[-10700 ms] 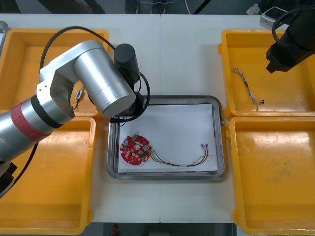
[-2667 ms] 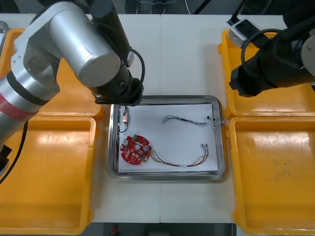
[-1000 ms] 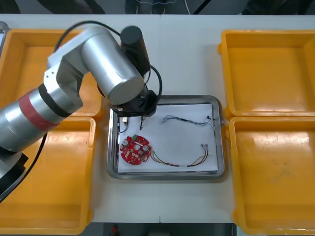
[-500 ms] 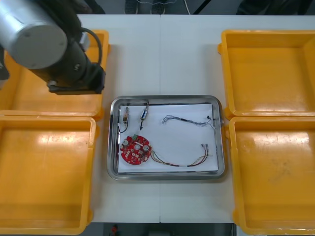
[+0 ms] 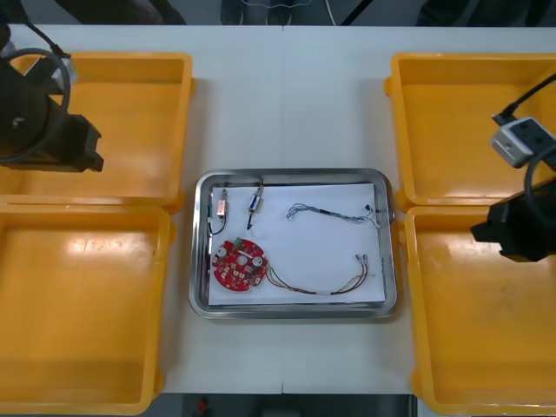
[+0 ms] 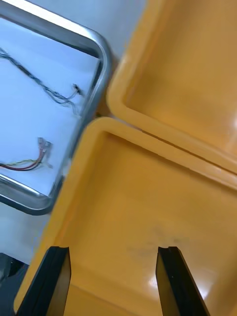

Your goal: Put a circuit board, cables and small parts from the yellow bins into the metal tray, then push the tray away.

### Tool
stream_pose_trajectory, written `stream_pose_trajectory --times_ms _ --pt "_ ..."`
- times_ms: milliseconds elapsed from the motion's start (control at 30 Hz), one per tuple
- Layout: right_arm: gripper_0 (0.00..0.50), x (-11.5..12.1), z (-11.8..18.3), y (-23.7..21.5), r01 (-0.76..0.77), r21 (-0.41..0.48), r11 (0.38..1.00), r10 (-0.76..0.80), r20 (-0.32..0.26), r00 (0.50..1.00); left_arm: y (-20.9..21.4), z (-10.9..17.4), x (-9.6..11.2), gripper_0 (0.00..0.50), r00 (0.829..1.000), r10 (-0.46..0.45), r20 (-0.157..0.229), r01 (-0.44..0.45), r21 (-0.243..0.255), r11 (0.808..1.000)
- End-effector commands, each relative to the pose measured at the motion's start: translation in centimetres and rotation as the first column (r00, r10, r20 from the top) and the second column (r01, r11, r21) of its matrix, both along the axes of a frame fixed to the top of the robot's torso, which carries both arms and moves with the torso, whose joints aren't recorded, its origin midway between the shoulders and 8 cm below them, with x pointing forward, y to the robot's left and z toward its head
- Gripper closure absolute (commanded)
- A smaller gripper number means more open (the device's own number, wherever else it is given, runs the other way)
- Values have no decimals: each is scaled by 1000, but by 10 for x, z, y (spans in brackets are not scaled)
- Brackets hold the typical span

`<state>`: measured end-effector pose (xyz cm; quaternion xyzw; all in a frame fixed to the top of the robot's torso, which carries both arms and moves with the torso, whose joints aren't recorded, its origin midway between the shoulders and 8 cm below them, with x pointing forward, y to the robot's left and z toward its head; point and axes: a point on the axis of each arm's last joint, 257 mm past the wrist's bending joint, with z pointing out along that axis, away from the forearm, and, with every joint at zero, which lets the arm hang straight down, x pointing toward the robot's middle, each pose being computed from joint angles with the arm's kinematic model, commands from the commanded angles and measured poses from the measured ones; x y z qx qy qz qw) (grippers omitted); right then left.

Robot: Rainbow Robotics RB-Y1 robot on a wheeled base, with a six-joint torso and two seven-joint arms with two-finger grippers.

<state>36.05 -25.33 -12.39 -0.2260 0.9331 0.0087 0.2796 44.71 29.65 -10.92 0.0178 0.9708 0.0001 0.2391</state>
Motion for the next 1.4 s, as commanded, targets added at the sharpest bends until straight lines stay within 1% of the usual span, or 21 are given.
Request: stream_pose_trajectory --times_ms 33,100,167,267,400,467,600,667,700,767,800,833,967,1167,1233,1400 --pt "0 -1 6 39 -149 -87 985 151 12 989 42 3 -17 0 999 50 3 -50 49 998" --pt "0 -1 2 53 -201 -118 972 203 4 979 50 0 -22 0 998 59 -2 -59 60 996" --pt "0 -3 -3 73 -268 -163 950 271 -4 963 61 -5 -28 0 997 78 -16 -77 66 995" --pt "0 -5 -13 98 -344 -205 916 347 -23 938 69 -12 -34 0 996 90 -29 -88 75 993" --pt "0 -6 -22 125 -419 -239 876 421 -44 906 76 -13 -37 0 995 100 -24 -98 69 993" --pt "0 -9 -32 143 -472 -252 845 468 -76 880 78 -13 -37 0 995 100 -22 -98 69 993" --pt "0 -15 -47 162 -539 -281 794 529 -117 841 79 -8 -35 0 995 102 -7 -102 58 993" --pt "0 -14 -56 181 -598 -298 744 593 -117 797 78 -6 -33 0 995 103 3 -103 45 994" --pt "0 -14 -59 184 -612 -303 731 607 -122 785 79 -5 -33 0 995 104 6 -104 44 994" --pt "0 -14 -71 199 -663 -308 682 658 -139 740 79 -5 -32 0 995 104 9 -104 42 994" --pt "0 -14 -73 203 -678 -309 667 673 -141 726 79 -6 -33 0 995 104 7 -104 41 994" --pt "0 -15 -79 210 -706 -308 637 701 -149 698 78 -7 -33 0 995 104 8 -104 39 994" --pt "0 -18 -92 230 -767 -320 557 770 -149 621 78 -13 -34 0 995 101 21 -102 32 994" --pt "0 -30 -117 238 -801 -343 492 806 -170 568 75 -16 -35 0 995 92 30 -92 25 995" --pt "0 -32 -124 239 -803 -358 477 812 -171 558 75 -18 -36 0 995 90 31 -91 24 996" --pt "0 -37 -143 235 -804 -386 452 811 -199 551 74 -24 -39 0 996 83 35 -84 22 996"
